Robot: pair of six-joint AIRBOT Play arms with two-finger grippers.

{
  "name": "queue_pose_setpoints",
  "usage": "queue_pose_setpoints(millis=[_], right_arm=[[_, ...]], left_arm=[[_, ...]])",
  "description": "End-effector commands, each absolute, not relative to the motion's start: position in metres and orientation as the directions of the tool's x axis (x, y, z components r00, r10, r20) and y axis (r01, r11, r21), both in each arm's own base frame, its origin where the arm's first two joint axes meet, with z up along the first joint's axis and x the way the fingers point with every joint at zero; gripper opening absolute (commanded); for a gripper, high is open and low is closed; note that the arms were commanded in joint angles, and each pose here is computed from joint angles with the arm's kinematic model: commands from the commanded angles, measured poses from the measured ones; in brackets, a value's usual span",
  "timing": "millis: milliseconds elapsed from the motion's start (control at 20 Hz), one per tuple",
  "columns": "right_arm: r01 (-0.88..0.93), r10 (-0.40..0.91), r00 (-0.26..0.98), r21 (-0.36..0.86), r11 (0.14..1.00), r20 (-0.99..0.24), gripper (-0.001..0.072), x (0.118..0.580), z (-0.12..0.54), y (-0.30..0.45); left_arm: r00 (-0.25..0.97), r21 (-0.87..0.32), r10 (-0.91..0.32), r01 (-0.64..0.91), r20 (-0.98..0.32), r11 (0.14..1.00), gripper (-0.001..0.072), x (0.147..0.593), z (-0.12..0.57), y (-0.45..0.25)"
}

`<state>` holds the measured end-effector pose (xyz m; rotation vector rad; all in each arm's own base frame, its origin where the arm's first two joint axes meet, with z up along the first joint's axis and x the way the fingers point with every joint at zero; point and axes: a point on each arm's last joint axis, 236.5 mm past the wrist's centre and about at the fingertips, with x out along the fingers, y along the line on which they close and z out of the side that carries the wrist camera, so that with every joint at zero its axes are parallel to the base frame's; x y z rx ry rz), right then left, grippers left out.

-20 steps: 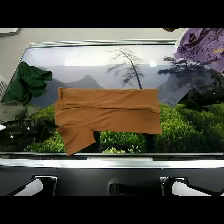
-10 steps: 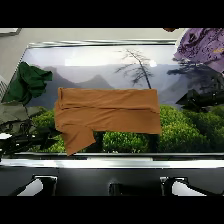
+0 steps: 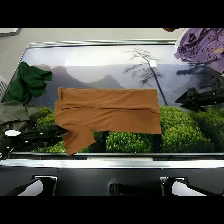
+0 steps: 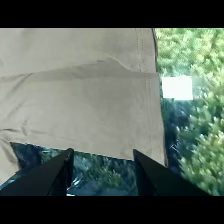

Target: Fold the clothes and pants, and hang the long-sleeved shirts on hangers.

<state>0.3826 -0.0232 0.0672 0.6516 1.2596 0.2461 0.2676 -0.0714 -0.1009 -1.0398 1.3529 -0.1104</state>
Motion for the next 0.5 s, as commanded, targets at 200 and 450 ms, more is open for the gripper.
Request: queue_pose_setpoints(millis=[200, 450], right_arm=[[0.159, 0.548, 0.341, 0.621, 0.767, -0.764, 0.0420, 0.390, 0.076, -0.015], [0.226, 0.494, 0.338, 0.578, 0.784, -0.801, 0.0462, 0.385, 0.057, -0.051]], left_arm=[[0.266, -0.639, -0.594, -0.482, -0.759, 0.599, 0.0021, 0.268, -0.111, -0.075], [0.249, -0.645, -0.612, -0.477, -0.751, 0.597, 0.0017, 0.264, -0.109, -0.079]])
